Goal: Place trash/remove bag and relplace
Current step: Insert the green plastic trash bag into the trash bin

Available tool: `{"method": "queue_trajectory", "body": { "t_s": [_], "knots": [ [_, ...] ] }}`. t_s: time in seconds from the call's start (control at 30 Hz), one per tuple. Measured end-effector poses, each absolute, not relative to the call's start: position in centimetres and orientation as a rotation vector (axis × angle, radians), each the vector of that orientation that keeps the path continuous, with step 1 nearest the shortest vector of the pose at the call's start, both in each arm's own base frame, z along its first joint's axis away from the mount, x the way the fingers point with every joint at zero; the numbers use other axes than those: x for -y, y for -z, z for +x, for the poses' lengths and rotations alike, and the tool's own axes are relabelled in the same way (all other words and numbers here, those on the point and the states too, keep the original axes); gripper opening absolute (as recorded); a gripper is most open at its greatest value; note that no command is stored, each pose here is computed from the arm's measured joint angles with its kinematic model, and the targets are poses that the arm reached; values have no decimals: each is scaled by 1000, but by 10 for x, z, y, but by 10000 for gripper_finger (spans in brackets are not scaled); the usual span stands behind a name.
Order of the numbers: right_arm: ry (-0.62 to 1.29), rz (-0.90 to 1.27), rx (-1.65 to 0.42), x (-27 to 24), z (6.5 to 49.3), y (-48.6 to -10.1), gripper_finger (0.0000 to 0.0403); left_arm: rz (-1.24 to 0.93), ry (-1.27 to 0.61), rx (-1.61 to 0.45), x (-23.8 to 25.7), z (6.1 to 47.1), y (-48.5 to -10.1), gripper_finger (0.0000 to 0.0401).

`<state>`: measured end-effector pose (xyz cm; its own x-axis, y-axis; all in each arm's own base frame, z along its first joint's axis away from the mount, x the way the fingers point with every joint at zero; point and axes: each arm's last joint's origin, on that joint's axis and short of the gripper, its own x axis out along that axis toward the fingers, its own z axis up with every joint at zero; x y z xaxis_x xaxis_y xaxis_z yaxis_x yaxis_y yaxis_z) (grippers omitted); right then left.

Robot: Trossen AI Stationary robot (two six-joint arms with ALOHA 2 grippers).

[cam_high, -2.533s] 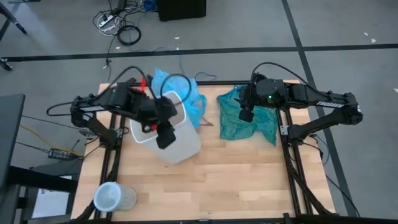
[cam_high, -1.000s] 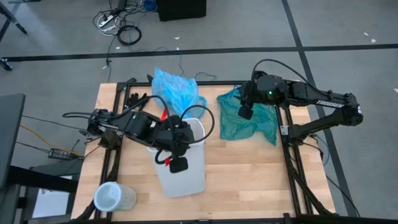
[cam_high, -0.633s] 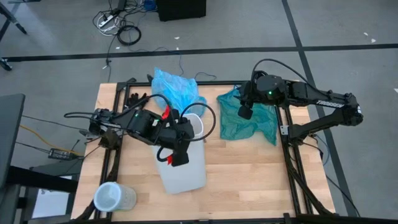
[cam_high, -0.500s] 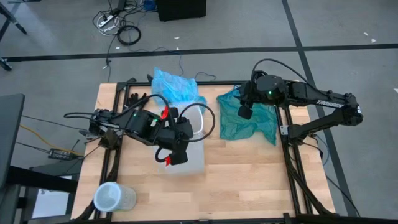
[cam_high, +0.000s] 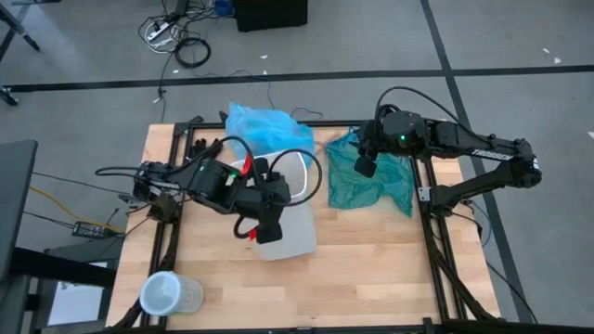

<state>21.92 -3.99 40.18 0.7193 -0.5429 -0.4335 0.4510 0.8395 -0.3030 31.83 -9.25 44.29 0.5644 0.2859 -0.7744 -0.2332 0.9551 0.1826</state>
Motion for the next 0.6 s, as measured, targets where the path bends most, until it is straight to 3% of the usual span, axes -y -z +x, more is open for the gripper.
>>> {"method": "queue_trajectory", "body": {
  "t_s": [0.33,0.6],
  "knots": [
    [553,-180,-535,40,219,-402,135,95,-331,-916,93,316,-443,16],
    [557,-181,-536,41,219,-402,133,58,-246,-994,99,324,-433,16]
  ]
}}
